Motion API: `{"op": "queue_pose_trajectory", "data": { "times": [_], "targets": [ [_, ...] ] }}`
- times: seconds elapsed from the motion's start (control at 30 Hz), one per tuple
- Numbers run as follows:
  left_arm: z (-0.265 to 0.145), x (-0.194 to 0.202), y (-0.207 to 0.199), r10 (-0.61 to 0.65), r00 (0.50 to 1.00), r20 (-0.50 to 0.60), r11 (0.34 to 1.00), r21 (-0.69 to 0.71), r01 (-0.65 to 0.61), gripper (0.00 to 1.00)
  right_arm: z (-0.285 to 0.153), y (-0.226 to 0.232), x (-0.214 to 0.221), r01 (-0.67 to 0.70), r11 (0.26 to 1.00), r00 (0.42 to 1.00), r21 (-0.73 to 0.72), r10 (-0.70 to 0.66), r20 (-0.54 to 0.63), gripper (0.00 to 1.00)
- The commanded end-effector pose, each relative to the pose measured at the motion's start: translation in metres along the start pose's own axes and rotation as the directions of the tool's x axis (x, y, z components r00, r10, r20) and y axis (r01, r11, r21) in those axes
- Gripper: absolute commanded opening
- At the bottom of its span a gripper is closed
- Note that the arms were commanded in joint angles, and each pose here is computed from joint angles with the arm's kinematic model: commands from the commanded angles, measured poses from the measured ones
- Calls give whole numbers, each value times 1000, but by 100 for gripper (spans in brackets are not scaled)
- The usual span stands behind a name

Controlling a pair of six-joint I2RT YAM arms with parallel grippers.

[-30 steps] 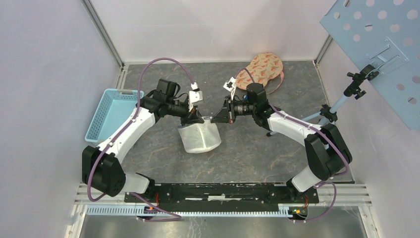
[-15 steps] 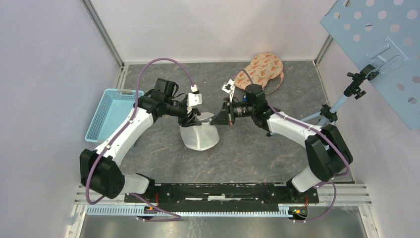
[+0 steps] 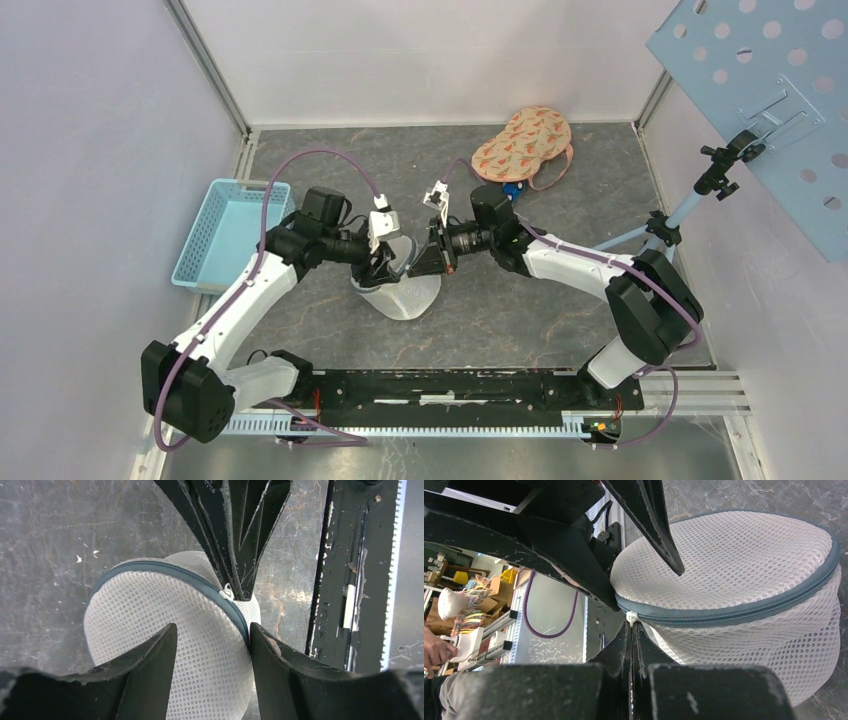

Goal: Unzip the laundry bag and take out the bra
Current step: Unzip the laundry bag at the center of the board.

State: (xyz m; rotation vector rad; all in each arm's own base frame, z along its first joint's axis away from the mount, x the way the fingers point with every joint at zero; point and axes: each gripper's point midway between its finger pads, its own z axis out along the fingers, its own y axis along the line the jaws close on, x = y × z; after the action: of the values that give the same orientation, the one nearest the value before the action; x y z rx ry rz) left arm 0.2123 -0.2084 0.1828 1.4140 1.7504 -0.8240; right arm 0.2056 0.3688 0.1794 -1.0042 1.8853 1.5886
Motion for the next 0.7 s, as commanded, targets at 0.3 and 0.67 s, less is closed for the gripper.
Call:
{"op": "queue_pose_trajectory", "data": {
  "times": [0.3,0.67],
  "targets": [
    [9,15,-4,-38,999,-34,999,-22,37,10,-7,-7,3,84,996,996,30,-84,-9,0],
    [15,41,36,130,978,-165,982,-112,-149,2,-39,-34,18,95,988,995,125,-93,-26,0]
  ]
}}
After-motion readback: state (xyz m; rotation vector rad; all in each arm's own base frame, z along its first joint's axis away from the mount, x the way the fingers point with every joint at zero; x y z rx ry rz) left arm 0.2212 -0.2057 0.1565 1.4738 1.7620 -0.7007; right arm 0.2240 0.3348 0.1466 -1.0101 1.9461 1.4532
